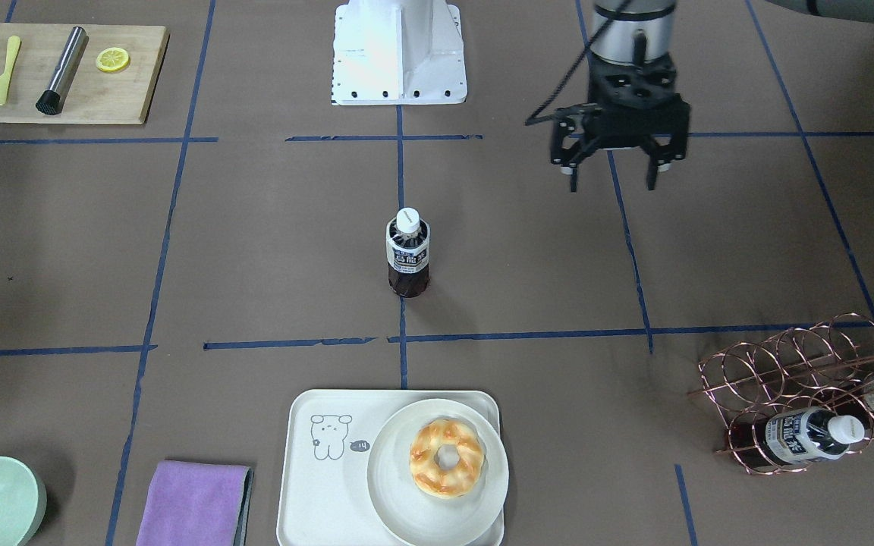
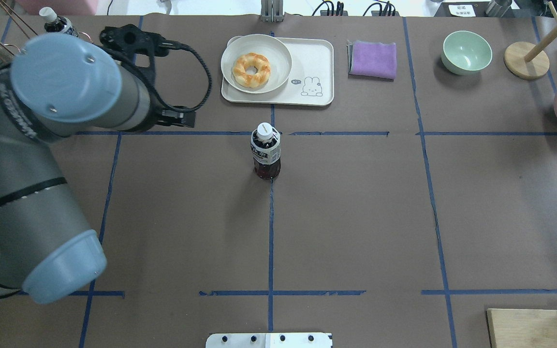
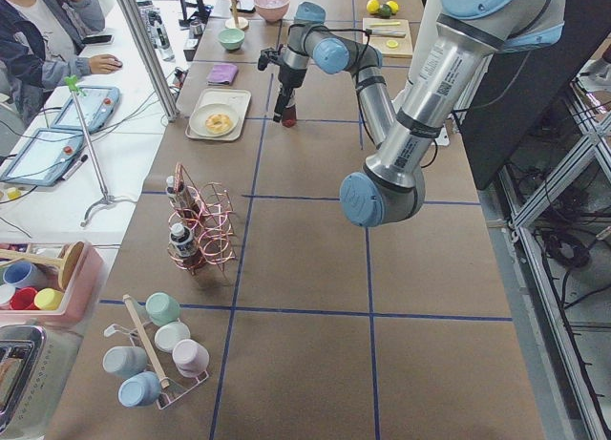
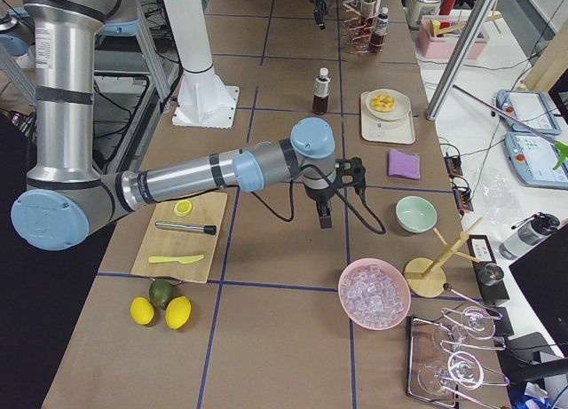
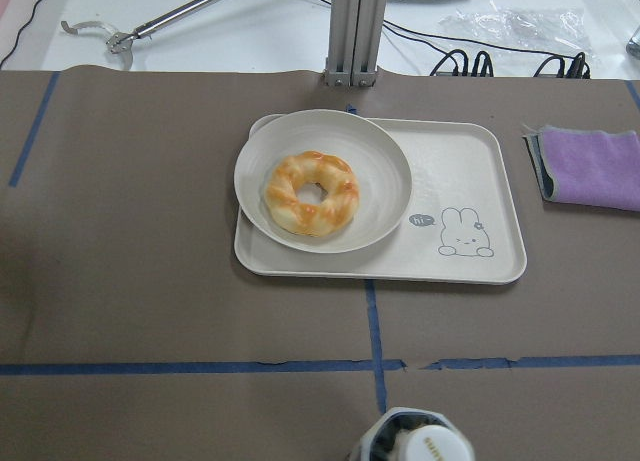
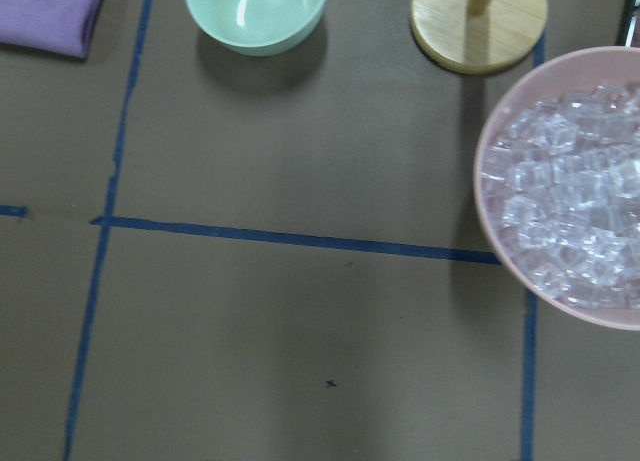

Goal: Place tea on tray
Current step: 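Set the bottle down, release, and withdraw the left gripper while the right arm approaches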

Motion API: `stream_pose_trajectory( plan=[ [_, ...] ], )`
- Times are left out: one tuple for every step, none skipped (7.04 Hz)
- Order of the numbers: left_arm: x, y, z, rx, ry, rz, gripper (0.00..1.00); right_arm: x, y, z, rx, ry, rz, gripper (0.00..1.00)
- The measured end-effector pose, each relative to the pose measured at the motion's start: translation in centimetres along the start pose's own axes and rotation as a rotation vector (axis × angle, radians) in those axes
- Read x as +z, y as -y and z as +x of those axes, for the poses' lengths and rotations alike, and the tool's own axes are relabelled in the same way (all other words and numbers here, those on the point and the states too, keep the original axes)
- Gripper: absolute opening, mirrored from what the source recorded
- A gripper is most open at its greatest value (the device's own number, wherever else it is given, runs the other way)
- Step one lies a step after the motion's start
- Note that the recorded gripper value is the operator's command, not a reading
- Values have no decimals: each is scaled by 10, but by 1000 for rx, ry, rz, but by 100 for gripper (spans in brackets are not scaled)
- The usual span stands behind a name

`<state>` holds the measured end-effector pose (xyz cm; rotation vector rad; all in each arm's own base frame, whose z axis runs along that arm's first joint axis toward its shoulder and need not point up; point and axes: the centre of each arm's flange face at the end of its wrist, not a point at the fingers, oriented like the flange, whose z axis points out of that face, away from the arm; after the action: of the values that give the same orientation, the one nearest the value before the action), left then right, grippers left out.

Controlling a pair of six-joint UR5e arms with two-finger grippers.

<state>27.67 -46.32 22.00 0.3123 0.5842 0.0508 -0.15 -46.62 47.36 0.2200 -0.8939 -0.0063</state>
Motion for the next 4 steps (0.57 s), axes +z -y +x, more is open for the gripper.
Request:
stream_pose_trajectory(
  plan=[
    [6, 0, -75, 41, 18, -86, 100, 2, 12, -54, 17, 34, -2, 100],
    [11, -7, -157, 60, 17, -158, 100, 6, 21, -107, 26, 71, -8, 100],
    [12, -23, -241, 65, 18, -202, 100, 12, 27, -160, 34, 110, -20, 100],
    [10, -40, -319, 57, 8, -229, 100, 19, 31, -215, 58, 149, -44, 100]
  ],
)
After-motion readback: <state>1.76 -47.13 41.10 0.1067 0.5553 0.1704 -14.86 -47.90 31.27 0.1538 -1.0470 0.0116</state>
